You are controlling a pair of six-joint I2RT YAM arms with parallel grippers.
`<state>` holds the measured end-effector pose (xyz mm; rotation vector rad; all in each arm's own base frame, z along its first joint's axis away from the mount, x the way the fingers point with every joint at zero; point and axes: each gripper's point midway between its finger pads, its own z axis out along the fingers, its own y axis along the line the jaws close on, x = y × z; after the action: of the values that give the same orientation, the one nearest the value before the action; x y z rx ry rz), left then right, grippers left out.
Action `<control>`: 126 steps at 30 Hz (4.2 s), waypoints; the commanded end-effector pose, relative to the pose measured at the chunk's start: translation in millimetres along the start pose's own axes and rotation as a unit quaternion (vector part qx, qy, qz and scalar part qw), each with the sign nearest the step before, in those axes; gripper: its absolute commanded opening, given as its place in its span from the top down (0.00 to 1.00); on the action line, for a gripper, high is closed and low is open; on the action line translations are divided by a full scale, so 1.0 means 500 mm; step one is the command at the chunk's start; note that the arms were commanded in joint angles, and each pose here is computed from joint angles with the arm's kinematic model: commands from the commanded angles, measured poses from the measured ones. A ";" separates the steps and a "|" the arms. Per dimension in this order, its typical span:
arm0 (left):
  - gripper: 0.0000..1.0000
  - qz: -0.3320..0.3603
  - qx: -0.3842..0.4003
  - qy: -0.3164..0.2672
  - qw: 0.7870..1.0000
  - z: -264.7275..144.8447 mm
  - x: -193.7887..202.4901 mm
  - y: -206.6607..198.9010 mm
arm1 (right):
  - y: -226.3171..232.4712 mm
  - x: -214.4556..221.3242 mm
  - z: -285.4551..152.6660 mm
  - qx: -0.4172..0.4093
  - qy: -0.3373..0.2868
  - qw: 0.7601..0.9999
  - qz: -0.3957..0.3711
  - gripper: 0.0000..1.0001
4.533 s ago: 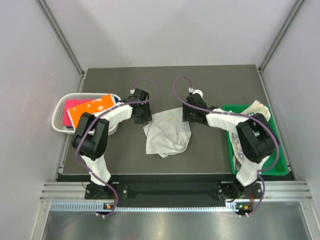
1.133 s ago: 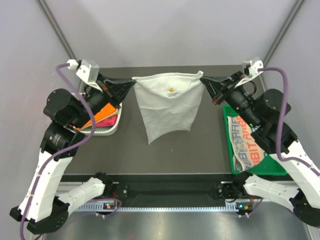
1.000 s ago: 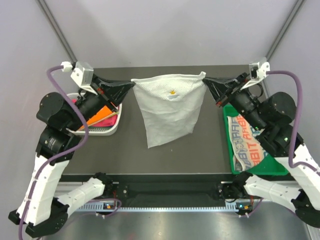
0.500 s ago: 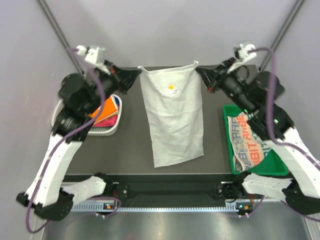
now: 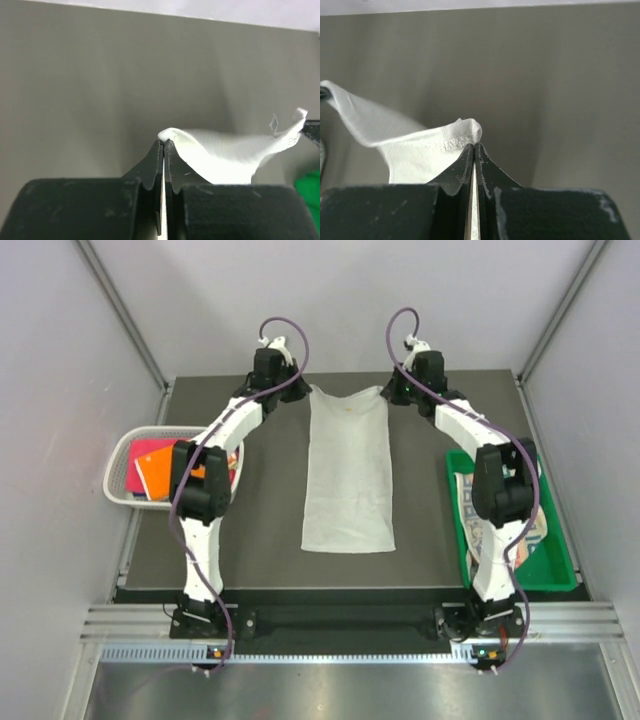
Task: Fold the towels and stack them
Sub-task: Flatten out the crumpled towel, then fold the towel
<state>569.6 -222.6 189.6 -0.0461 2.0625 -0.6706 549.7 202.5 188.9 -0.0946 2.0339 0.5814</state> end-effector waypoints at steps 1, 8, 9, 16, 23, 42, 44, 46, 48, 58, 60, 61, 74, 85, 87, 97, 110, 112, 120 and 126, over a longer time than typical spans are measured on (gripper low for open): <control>1.00 0.023 0.035 -0.086 0.995 -0.009 -0.145 -0.058 | 0.016 -0.162 -0.008 -0.033 -0.104 0.994 0.002 1.00; 1.00 0.029 0.022 -0.067 0.997 -0.020 -0.094 -0.028 | -0.009 -0.133 -0.024 -0.019 -0.094 0.995 -0.009 1.00; 1.00 0.028 0.022 -0.061 0.998 -0.024 -0.081 -0.024 | -0.007 -0.119 -0.038 -0.018 -0.089 0.996 -0.009 1.00; 1.00 0.001 0.037 -0.019 0.999 -0.104 0.044 -0.023 | 0.001 -0.032 -0.118 -0.015 -0.074 0.997 0.013 1.00; 1.00 0.002 0.035 0.014 0.999 -0.179 0.151 -0.048 | 0.000 0.117 -0.202 0.002 -0.037 0.998 0.046 1.00; 1.00 0.031 -0.033 0.083 0.996 -0.296 0.298 -0.015 | 0.058 0.274 -0.312 0.000 -0.016 0.998 0.064 1.00; 1.00 0.031 -0.031 0.086 0.995 -0.301 0.300 -0.019 | 0.063 0.276 -0.319 0.001 -0.021 0.998 0.065 1.00; 1.00 0.028 -0.028 0.094 0.995 -0.306 0.308 -0.024 | 0.072 0.285 -0.325 -0.001 -0.017 0.998 0.064 1.00; 1.00 0.027 -0.029 0.102 0.994 -0.311 0.316 -0.023 | 0.074 0.292 -0.329 0.002 -0.015 0.998 0.065 1.00; 1.00 0.025 -0.034 0.134 0.990 -0.330 0.384 -0.005 | 0.064 0.360 -0.349 0.011 0.004 0.997 0.074 1.00; 1.00 0.024 -0.033 0.136 0.990 -0.331 0.390 -0.005 | 0.068 0.371 -0.350 0.007 0.007 0.997 0.075 1.00; 1.00 0.023 -0.032 0.138 0.990 -0.332 0.394 -0.005 | 0.064 0.383 -0.351 0.009 0.011 0.997 0.078 1.00; 1.00 0.031 -0.025 0.135 0.990 -0.350 0.391 -0.021 | 0.076 0.397 -0.364 0.007 0.010 0.997 0.076 1.00; 1.00 0.032 -0.045 0.157 0.986 -0.364 0.445 0.009 | 0.076 0.463 -0.360 0.001 0.037 0.996 0.083 1.00; 1.00 0.031 -0.042 0.162 0.985 -0.365 0.457 0.010 | 0.076 0.468 -0.359 -0.001 0.035 0.996 0.086 1.00; 0.92 0.032 -0.042 0.185 0.981 -0.371 0.504 0.024 | 0.067 0.514 -0.371 -0.003 0.056 0.995 0.085 0.78; 0.77 0.020 -0.004 0.174 0.984 -0.411 0.469 -0.023 | 0.065 0.450 -0.428 0.018 0.026 0.997 0.075 0.68; 0.78 0.018 -0.007 0.170 0.985 -0.415 0.461 -0.025 | 0.071 0.444 -0.424 0.016 0.031 0.997 0.074 0.68; 0.81 -0.002 -0.037 0.214 0.976 -0.395 0.509 -0.007 | 0.081 0.485 -0.408 0.032 0.081 0.994 0.065 0.68; 0.73 0.001 -0.055 0.235 0.970 -0.397 0.543 0.007 | 0.088 0.523 -0.412 0.036 0.105 0.992 0.064 0.68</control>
<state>257.2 -207.4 56.0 0.0736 2.5615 -0.6110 232.9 185.0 56.9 0.0178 2.3047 0.5801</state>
